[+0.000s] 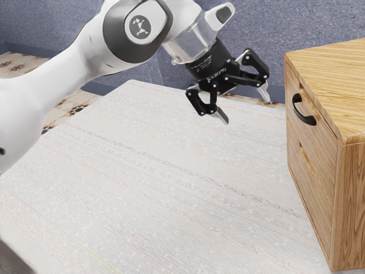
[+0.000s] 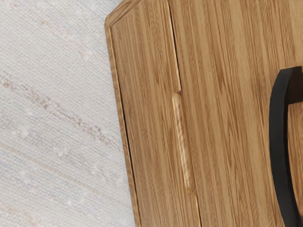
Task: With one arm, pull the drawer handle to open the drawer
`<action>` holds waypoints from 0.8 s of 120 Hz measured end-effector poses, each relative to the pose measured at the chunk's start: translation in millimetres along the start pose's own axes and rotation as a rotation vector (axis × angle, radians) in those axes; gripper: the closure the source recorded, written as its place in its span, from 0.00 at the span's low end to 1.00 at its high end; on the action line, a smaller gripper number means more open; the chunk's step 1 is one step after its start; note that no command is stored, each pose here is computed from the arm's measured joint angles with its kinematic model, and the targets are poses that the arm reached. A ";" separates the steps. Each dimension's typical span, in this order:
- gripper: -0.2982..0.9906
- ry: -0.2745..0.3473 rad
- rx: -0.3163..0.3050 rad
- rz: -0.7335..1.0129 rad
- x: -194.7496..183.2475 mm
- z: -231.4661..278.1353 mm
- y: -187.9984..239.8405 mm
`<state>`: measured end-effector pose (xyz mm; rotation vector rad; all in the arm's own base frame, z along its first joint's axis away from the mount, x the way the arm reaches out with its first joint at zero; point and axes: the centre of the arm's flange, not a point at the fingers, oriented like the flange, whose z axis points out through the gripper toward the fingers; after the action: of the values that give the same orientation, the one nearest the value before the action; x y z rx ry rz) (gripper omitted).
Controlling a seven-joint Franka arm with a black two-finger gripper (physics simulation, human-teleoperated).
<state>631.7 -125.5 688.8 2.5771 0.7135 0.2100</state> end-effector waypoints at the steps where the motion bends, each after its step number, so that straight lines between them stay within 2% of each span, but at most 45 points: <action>1: 0.23 0.000 -0.003 -0.003 0.5 1.5 0.6; 38: 0.23 0.000 -0.082 -0.094 14.1 33.6 10.8; 67: 0.23 -0.006 -0.105 -0.128 12.7 39.2 14.2; 96: 0.23 -0.029 -0.099 -0.144 3.8 45.8 15.7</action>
<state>654.0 -153.1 655.7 2.4188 0.8524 0.1577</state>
